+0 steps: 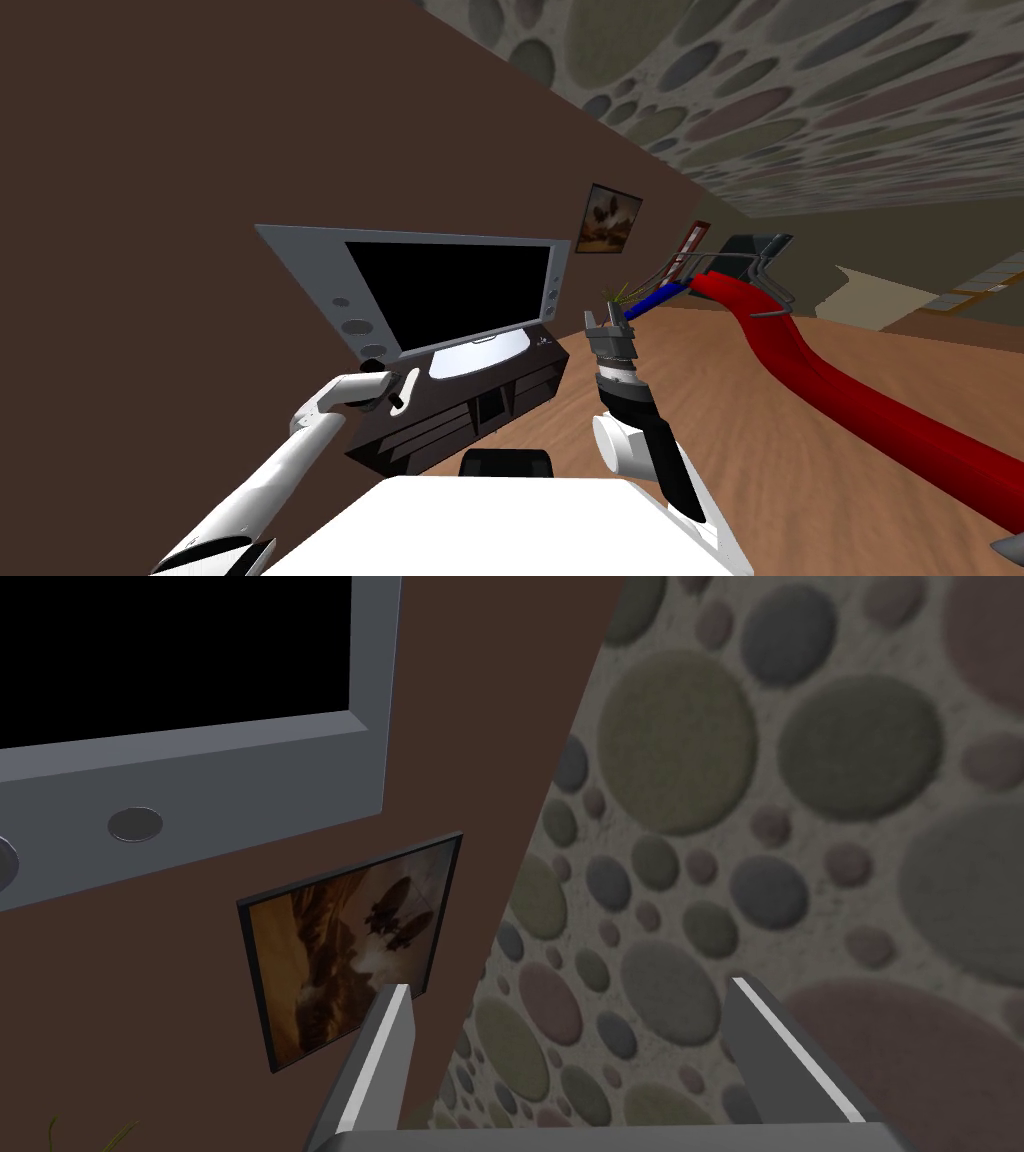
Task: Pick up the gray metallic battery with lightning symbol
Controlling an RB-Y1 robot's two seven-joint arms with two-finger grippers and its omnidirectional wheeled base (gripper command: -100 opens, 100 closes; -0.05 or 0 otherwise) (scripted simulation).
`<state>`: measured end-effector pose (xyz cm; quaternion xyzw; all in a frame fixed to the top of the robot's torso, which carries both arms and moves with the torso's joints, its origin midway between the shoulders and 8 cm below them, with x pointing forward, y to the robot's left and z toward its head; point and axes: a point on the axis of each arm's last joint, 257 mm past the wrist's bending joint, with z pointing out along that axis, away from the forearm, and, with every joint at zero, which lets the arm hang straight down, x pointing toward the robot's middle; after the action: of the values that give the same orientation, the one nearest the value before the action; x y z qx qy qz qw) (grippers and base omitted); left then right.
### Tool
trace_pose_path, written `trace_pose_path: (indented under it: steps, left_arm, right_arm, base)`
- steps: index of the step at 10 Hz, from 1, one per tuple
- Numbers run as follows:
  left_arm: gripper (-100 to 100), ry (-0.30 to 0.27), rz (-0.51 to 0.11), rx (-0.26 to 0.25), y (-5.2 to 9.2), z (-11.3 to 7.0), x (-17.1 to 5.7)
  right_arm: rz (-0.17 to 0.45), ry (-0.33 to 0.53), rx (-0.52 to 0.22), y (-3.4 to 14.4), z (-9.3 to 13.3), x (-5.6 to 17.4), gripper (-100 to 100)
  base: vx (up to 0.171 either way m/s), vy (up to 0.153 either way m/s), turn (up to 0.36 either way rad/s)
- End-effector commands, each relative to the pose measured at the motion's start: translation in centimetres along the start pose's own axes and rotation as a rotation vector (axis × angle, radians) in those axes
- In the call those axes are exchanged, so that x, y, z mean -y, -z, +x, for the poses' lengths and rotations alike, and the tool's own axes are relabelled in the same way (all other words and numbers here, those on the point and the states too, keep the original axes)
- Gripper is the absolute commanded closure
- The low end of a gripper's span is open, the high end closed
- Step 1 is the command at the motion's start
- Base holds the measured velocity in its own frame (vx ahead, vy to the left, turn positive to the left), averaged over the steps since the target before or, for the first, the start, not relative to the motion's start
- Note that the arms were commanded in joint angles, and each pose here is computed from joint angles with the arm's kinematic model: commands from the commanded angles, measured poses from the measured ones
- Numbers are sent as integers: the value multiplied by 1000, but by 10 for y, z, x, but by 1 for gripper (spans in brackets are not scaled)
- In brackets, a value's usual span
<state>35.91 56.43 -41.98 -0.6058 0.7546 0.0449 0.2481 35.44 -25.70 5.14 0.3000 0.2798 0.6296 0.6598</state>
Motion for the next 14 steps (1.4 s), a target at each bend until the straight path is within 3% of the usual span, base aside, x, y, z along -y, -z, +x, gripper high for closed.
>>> trace_pose_path:
  steps: [1,3,7,10,11,12,13,14]
  left_arm:
    - [-100,2,-33,-19,0,2,-7]
    - [-100,7,-71,-46,0,6,-14]
    - [-100,25,-183,-147,0,25,-32]
    - [-100,37,-231,-205,2,39,-38]
    - [-100,35,-219,-191,1,36,-36]
    - [0,35,-223,-194,1,36,-37]
    - [-100,55,-231,-193,-4,30,-52]
    - [-100,77,-239,-191,-9,24,-67]
  right_arm:
    - [0,0,0,0,0,0,0]
    - [0,0,0,0,0,0,0]
    - [0,0,0,0,0,0,0]
    - [0,0,0,0,0,0,0]
    - [0,0,0,0,0,0,0]
    - [0,0,0,0,0,0,0]
    - [0,0,0,0,0,0,0]
    - [0,0,0,0,0,0,0]
  base:
    - [27,-6,2]
    - [32,-6,6]
    - [44,-8,15]
    - [20,-9,28]
    - [3,-5,11]
    - [0,0,0]
    - [-17,-6,-141]
    - [-26,-18,-256]
